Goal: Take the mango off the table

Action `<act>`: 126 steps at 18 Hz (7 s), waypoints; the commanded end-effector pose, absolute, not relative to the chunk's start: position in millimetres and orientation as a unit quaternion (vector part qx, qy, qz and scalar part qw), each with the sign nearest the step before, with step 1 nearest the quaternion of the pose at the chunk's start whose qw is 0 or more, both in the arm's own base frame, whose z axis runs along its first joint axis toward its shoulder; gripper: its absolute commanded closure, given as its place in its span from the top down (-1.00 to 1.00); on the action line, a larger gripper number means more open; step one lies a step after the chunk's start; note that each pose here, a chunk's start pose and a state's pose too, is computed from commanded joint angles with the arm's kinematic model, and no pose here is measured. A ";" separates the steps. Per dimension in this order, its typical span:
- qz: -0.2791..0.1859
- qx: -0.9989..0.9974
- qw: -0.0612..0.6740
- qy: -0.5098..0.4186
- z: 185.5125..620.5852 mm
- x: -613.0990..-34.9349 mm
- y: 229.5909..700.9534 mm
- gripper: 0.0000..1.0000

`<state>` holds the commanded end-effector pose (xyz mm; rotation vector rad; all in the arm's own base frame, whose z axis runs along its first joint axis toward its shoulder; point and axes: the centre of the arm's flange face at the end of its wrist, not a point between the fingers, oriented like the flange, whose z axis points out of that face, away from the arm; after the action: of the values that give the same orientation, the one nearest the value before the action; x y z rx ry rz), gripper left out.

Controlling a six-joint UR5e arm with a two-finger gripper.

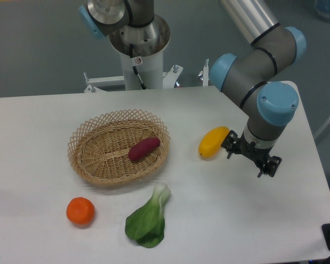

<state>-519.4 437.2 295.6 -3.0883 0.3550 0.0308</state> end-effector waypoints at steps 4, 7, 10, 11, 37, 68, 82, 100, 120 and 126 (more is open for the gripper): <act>0.009 -0.993 0.016 0.114 294.6 -519.6 437.3 1.00; 0.009 -0.993 0.016 0.114 294.6 -519.6 437.3 1.00; 0.011 -0.993 0.017 0.114 296.3 -519.8 437.4 1.00; 0.010 -0.993 0.016 0.114 295.3 -520.0 437.5 1.00; 0.001 -0.981 0.004 0.195 224.0 -432.1 382.0 1.00; -0.015 -0.988 -0.011 0.151 195.9 -405.5 387.6 1.00; 0.004 -0.986 -0.051 0.159 195.6 -407.6 387.5 0.09; 0.051 -0.987 -0.021 0.151 262.2 -450.1 409.9 -0.03; 0.086 -0.986 0.025 0.137 310.2 -513.1 444.3 0.07; 0.085 -0.987 0.023 0.137 308.0 -512.3 443.5 0.07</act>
<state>-512.3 443.5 308.0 -3.0549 0.4241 0.2625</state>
